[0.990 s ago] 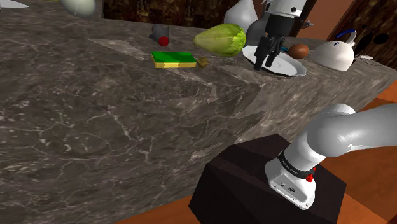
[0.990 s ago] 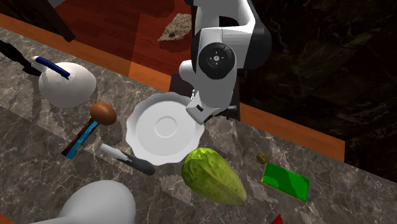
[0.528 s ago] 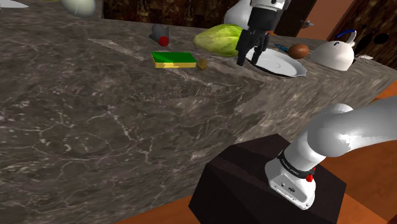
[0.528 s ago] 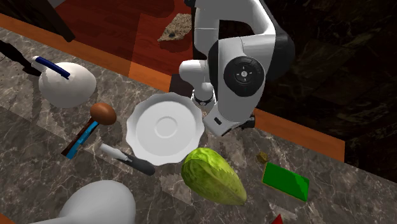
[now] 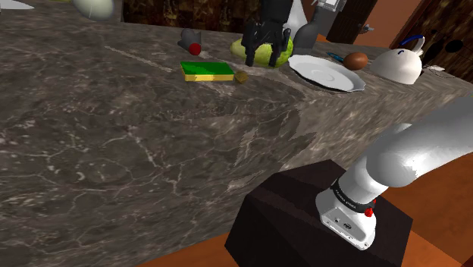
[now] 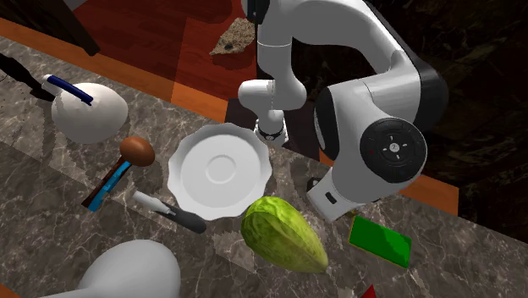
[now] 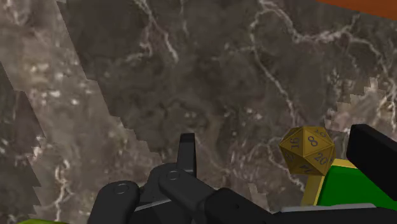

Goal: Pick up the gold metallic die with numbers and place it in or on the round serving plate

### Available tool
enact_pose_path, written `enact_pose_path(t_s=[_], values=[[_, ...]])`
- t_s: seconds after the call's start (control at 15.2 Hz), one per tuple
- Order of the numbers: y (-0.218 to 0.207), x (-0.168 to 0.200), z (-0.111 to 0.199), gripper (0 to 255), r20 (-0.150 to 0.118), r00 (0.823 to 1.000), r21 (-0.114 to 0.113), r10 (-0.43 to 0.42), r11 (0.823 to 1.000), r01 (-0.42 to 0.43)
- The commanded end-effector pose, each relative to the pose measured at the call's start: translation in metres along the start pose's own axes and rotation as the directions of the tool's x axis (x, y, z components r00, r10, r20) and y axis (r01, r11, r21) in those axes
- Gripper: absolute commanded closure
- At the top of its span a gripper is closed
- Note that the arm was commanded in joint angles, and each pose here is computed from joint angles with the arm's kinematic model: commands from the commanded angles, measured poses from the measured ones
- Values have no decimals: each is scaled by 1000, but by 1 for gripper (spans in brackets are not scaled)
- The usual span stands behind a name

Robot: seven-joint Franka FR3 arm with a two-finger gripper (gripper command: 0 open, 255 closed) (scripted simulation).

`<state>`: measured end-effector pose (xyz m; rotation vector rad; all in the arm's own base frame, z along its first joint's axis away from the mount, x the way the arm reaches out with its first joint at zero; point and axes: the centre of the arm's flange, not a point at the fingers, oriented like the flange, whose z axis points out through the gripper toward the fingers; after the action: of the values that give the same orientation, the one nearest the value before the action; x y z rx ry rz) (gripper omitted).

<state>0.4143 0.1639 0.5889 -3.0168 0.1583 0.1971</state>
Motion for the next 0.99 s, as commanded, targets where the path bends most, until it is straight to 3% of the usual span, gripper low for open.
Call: enact_pose_path(t_s=[0.0, 0.13, 0.66, 0.92], values=[[-21, 17, -2, 0, 1, 1000, 9, 23, 1000, -23], [-36, 29, -4, 0, 2, 999, 14, 39, 999, -39], [-36, 29, 36, 0, 2, 999, 14, 39, 999, -39], [-36, 29, 36, 0, 2, 999, 14, 39, 999, -39]])
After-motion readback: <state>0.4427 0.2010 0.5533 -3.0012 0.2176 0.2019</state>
